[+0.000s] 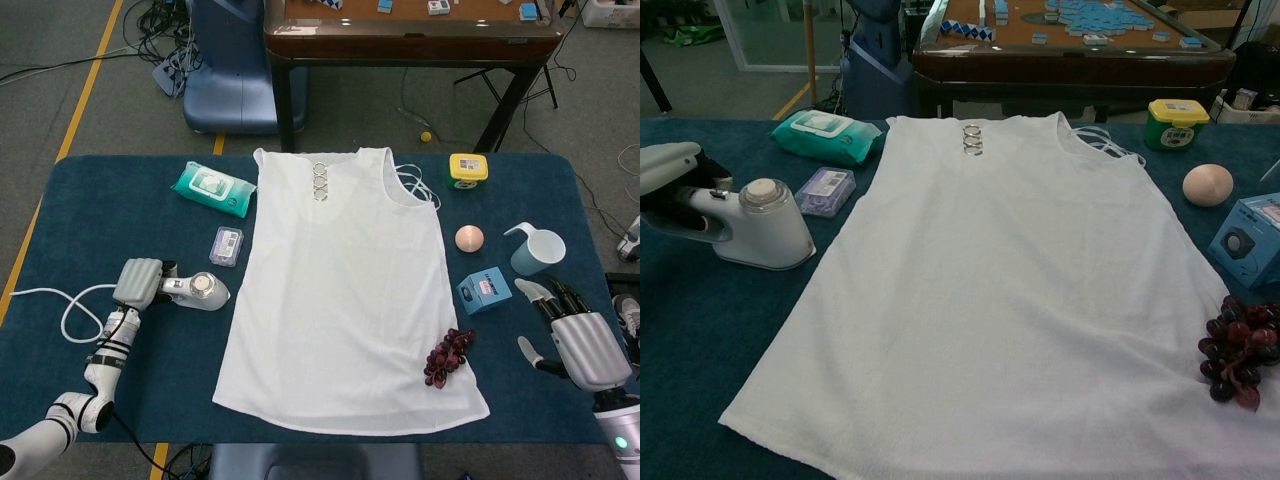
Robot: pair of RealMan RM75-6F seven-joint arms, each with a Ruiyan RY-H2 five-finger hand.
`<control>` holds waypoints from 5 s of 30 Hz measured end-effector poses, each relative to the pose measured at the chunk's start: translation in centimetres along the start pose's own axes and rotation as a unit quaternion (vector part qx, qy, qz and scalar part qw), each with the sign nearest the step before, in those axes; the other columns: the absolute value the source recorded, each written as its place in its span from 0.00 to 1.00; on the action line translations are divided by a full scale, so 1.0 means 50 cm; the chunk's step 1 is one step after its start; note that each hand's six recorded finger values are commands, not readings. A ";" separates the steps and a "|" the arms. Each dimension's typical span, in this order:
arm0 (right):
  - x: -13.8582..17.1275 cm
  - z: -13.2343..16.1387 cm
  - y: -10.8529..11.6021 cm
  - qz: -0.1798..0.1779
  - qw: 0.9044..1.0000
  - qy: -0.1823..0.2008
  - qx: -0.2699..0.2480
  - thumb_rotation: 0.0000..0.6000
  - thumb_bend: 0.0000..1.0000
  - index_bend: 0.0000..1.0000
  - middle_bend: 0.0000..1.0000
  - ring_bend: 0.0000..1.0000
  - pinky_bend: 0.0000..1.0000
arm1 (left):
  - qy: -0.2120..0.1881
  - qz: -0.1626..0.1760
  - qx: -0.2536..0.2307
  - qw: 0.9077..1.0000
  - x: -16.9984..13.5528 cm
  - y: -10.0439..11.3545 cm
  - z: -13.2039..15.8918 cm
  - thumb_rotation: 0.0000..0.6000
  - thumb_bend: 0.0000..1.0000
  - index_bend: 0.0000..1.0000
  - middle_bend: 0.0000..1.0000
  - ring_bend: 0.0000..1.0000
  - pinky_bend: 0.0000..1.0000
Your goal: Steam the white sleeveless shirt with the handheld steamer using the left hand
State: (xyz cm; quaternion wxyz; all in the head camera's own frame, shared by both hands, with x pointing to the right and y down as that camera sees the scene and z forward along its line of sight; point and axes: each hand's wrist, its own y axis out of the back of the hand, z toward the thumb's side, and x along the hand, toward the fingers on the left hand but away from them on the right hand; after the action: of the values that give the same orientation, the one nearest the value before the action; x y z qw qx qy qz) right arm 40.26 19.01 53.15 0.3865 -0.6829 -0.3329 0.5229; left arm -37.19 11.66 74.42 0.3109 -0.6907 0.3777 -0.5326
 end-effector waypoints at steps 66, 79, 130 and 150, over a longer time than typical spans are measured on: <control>-0.224 0.368 -0.298 0.340 0.917 0.203 -0.046 1.00 0.57 0.01 0.16 0.00 0.00 | -0.104 -0.057 -0.027 0.993 0.088 -0.051 0.397 1.00 0.23 0.87 0.84 0.71 0.67; -0.216 0.367 -0.327 0.358 0.912 0.199 -0.042 1.00 0.57 0.01 0.16 0.00 0.00 | -0.120 -0.064 -0.001 0.991 0.096 -0.087 0.427 1.00 0.23 0.87 0.84 0.71 0.67; -0.216 0.395 -0.346 0.339 0.915 0.212 -0.042 1.00 0.70 0.00 0.00 0.00 0.00 | -0.108 -0.041 -0.004 0.993 0.097 -0.040 0.355 1.00 0.23 0.87 0.83 0.70 0.67; -0.204 0.390 -0.351 0.342 0.916 0.210 -0.027 1.00 0.80 0.00 0.00 0.00 0.00 | -0.117 -0.056 0.027 0.991 0.093 -0.093 0.379 1.00 0.23 0.87 0.83 0.70 0.67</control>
State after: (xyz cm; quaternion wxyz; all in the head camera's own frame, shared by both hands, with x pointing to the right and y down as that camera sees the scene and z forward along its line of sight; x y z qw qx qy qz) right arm 18.08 22.17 70.16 0.2268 -0.8591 -0.0042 0.4588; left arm -17.22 10.65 76.09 0.3408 -0.7596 0.2851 -0.4750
